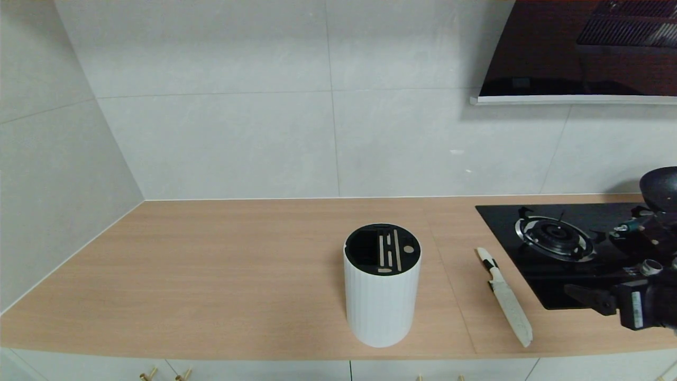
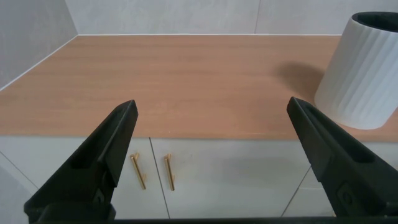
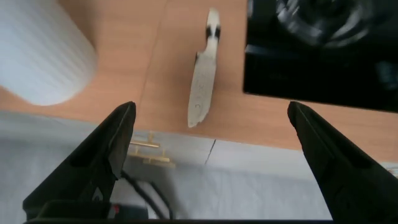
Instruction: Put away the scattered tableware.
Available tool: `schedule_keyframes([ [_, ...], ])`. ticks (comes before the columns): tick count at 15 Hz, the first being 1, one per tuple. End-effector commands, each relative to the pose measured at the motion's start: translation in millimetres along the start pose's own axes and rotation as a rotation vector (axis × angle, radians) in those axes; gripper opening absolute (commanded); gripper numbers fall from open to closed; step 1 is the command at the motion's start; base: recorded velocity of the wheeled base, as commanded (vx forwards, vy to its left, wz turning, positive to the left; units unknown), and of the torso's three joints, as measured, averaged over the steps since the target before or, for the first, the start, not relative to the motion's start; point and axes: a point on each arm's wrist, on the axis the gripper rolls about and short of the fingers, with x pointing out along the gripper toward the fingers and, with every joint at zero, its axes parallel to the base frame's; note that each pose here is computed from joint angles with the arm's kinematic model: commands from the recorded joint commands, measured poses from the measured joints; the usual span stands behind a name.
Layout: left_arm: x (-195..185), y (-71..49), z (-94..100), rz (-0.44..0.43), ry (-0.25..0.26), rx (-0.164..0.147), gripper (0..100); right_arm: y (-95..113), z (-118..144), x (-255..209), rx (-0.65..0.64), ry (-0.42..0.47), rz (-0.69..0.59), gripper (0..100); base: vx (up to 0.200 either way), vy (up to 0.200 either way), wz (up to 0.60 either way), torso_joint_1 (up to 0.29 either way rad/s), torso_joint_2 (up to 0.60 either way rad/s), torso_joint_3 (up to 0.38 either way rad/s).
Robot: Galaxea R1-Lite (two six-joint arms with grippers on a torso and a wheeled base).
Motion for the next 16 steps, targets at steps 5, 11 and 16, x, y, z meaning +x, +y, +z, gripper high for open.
schedule_keyframes([
  [5, 0, 0.0, 0.0, 0.001, 0.0, -0.001, 100, 4, -4, 135, 0.008, 0.222, 0.018, 100, 0.0, 0.0, 0.0, 0.0, 0.0, 0.0],
  [11, 0, 0.0, 0.0, 0.0, 0.0, -0.001, 100, 21, -39, 216, -0.036, 0.265, -0.037, 100, 0.0, 0.0, 0.0, 0.0, 0.0, 0.0],
  [16, 0, 0.0, 0.0, 0.0, 0.0, -0.001, 100, 18, -43, 237, -0.003, 0.268, -0.06, 100, 0.0, 0.0, 0.0, 0.0, 0.0, 0.0],
])
